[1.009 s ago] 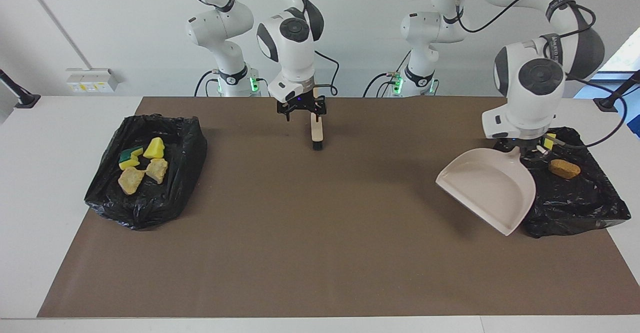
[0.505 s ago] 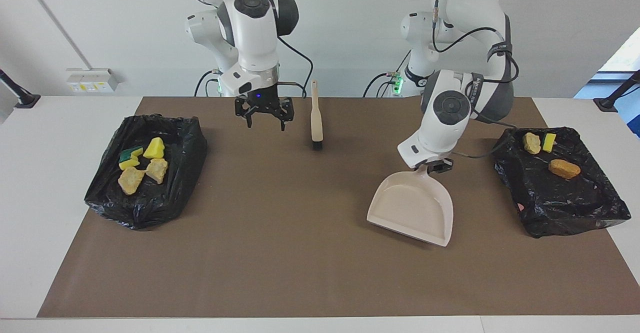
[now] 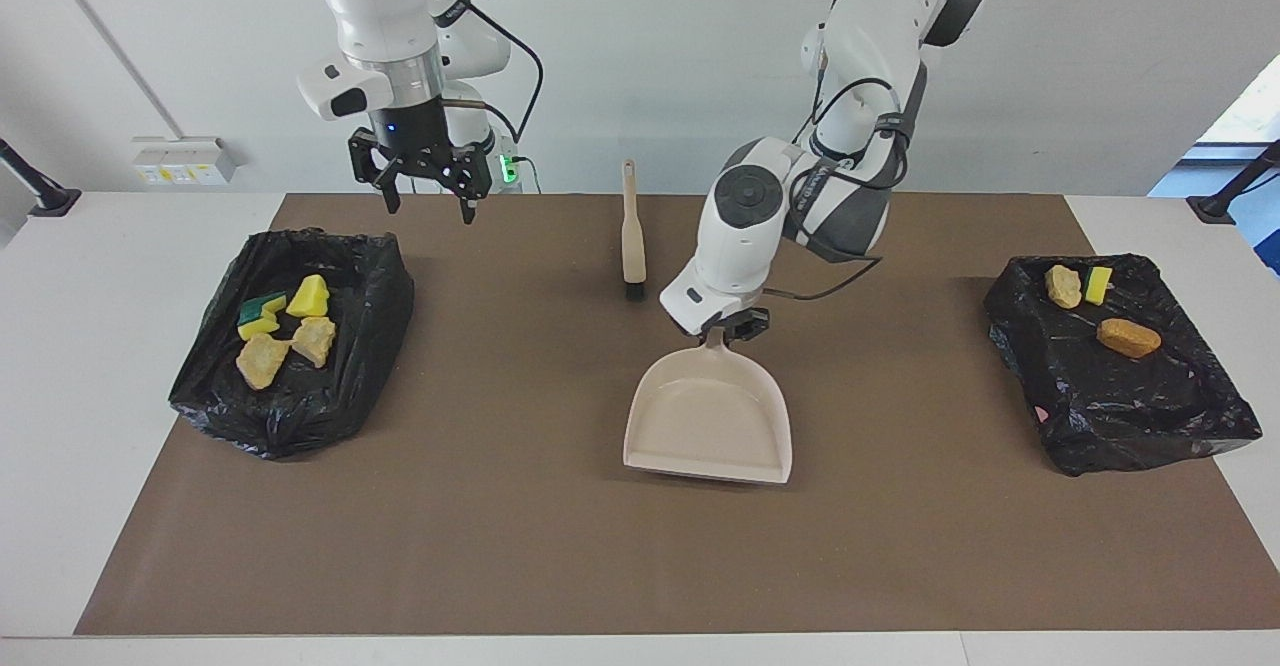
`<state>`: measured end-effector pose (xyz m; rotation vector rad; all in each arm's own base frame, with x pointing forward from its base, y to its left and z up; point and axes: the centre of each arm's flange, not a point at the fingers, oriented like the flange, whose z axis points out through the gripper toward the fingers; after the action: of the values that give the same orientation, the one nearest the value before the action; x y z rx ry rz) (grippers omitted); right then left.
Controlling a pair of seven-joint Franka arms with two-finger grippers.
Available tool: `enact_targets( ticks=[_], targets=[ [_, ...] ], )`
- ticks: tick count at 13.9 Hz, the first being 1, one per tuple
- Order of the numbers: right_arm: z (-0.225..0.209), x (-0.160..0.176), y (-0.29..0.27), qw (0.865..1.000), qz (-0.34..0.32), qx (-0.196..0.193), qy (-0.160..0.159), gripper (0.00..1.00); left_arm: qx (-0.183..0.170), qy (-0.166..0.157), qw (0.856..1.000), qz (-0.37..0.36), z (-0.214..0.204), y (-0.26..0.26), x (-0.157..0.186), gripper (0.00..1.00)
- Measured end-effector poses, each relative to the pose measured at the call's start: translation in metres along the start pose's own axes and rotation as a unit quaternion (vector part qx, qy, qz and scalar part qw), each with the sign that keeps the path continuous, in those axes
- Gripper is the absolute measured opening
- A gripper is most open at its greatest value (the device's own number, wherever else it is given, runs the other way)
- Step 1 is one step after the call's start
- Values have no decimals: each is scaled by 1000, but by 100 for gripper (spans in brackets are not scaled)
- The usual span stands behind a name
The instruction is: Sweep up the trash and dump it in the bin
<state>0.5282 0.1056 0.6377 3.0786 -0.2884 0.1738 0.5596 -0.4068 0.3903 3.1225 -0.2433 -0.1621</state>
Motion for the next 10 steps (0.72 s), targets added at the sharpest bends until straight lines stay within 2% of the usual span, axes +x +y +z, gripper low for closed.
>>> enact_targets(
  ticks=[4, 6, 8, 10],
  targets=[
    [-38, 7, 43, 1000, 15, -4, -2, 100, -8, 7, 1000, -26, 18, 57, 7, 33],
    [-51, 7, 68, 999, 37, -2, 0, 100, -11, 9, 999, -36, 18, 71, 4, 33],
    [-57, 6, 95, 998, 56, 16, -8, 100, -10, 8, 999, -37, 20, 79, -1, 33],
    [-53, 7, 112, 998, 51, 25, -16, 100, -8, 5, 999, -36, 22, 80, -2, 33]
  ],
)
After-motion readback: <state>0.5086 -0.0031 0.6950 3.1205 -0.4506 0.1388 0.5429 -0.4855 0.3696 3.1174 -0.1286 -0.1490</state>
